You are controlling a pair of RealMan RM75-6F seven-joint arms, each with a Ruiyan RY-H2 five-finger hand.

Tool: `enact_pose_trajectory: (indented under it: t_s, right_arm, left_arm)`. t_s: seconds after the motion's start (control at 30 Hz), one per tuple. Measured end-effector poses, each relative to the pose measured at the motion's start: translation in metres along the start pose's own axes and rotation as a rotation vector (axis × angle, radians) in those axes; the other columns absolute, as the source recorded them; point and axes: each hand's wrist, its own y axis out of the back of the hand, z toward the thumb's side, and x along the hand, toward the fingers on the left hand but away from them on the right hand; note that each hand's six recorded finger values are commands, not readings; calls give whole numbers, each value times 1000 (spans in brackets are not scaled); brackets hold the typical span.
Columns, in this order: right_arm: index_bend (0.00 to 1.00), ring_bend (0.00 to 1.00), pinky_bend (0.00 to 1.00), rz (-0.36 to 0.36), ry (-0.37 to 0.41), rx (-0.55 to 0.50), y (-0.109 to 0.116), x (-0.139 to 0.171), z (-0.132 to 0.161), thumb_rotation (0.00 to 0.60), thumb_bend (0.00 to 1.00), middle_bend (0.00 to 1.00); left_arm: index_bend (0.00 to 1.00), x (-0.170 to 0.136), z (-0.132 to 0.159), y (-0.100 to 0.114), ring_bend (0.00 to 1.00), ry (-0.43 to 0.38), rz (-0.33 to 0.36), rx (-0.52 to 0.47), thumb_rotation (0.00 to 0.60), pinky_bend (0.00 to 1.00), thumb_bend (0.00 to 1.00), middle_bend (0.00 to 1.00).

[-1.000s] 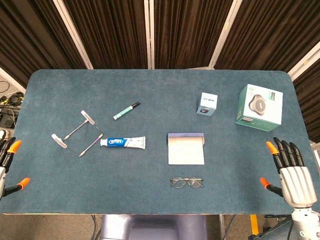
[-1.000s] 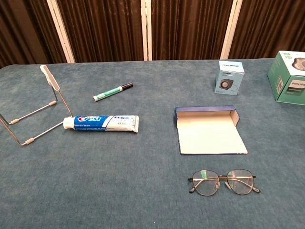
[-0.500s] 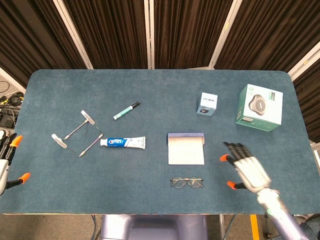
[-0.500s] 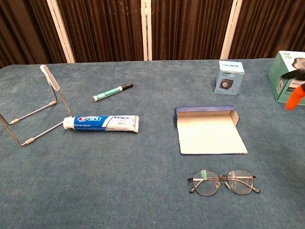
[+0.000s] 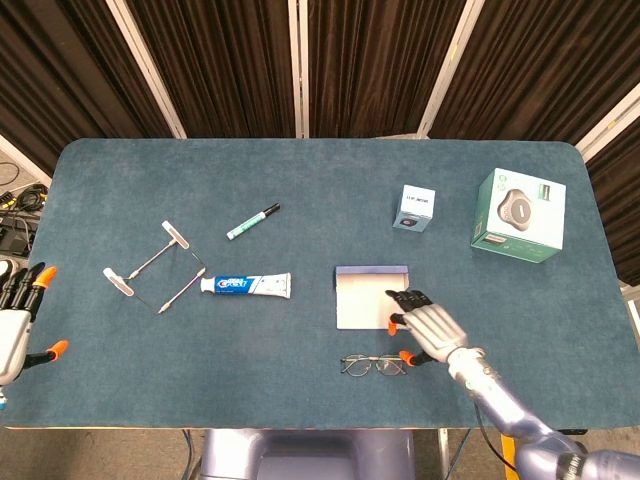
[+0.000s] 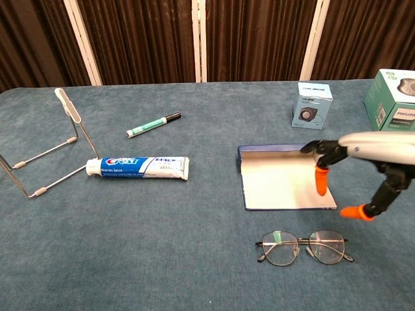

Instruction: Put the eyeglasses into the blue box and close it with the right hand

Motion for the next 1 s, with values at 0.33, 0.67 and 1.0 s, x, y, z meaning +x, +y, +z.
enact_pose_trajectory:
  t_s: [0.33,0.67,1.0]
  right_arm:
    - [492,0,0,60,19,94,-28,-21,32,600,273,0]
    - [493,0,0,73,12,126,-37,-29,43,600,273,0]
    - [492,0,0,87,3,137,-44,-30,41,600,273,0]
  left_arm:
    - [0,2,1,-1,0,0,-5,1,600,0,0,0]
    - [0,1,-2,0,0,7,-3,-6,600,0,0,0]
    - [0,1,-2,-1,0,8,-5,-5,600,0,0,0]
